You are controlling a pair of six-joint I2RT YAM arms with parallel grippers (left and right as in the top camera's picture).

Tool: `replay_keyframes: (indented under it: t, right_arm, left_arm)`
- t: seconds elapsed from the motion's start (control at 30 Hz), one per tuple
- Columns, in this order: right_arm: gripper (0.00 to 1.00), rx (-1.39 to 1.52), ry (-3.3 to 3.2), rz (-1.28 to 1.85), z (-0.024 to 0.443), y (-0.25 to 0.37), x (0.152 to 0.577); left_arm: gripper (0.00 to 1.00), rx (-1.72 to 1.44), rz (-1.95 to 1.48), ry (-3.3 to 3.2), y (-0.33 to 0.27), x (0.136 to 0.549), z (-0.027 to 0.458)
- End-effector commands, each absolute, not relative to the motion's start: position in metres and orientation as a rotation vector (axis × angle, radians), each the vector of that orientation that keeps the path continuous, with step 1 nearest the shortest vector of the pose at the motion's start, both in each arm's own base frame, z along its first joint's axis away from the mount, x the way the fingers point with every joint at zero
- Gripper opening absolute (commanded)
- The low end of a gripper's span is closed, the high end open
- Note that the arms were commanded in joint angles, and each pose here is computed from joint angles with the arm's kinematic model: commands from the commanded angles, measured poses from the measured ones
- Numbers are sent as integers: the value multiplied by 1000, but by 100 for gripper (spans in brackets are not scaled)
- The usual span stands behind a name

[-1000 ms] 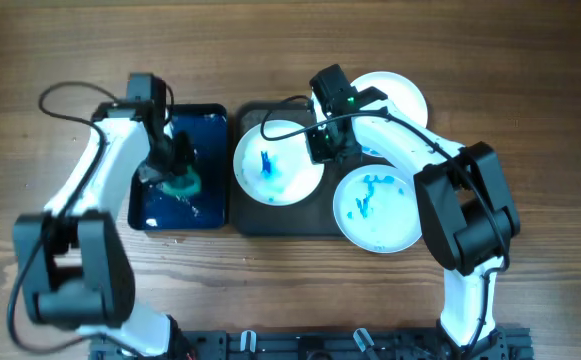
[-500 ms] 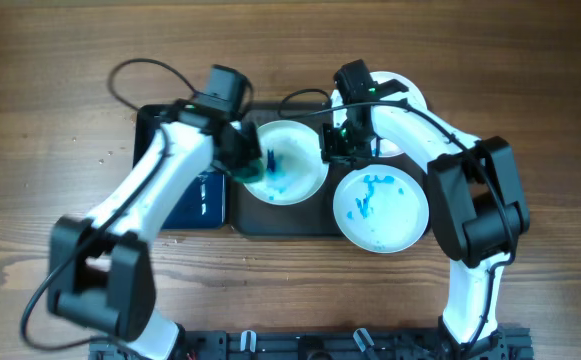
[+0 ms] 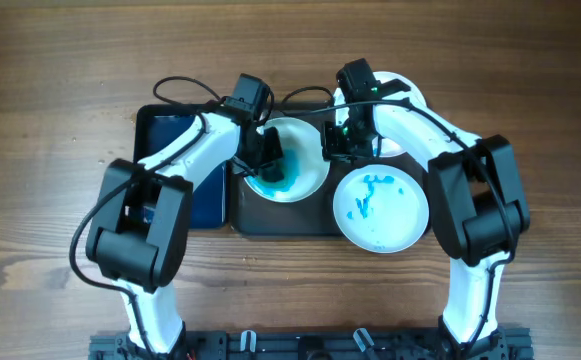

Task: Clean dirty plates on tray and stack at the side
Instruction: 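Lift the sponge with left gripper and move it onto the held plate, then scrub the plate with the sponge in left gripper while right gripper holds it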

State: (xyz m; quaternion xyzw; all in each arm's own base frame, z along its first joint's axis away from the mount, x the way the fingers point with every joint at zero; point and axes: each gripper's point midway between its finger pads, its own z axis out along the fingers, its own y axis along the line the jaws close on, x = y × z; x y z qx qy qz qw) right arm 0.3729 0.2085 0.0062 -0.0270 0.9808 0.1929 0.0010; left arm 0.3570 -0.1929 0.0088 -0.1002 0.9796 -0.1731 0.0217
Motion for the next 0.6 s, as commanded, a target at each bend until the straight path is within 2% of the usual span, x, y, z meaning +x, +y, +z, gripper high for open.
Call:
replay_keyframes:
  t: [0.0, 0.13, 0.2, 0.33, 0.43, 0.5, 0.57]
  right_arm:
    - [4, -90, 3088, 667, 4, 217, 369]
    - [4, -92, 3088, 667, 4, 217, 369]
    - [4, -92, 3088, 667, 4, 217, 369]
    - [5, -91, 3088, 666, 4, 217, 369]
    - [4, -92, 3088, 666, 4, 217, 369]
    - [4, -93, 3084, 668, 4, 218, 370]
    - [4, -94, 3077, 670, 4, 218, 372]
  left_arm:
    - [4, -34, -972, 3085, -243, 330, 8]
    - [4, 73, -976, 3015, -245, 343, 12]
    - [4, 45, -863, 2979, -237, 359, 8]
    - [4, -336, -464, 2929, -195, 390, -2]
    - [4, -558, -148, 2881, -159, 395, 6]
    - [4, -554, -7, 2891, -148, 388, 10]
    - [4, -314, -215, 3011, -179, 373, 10]
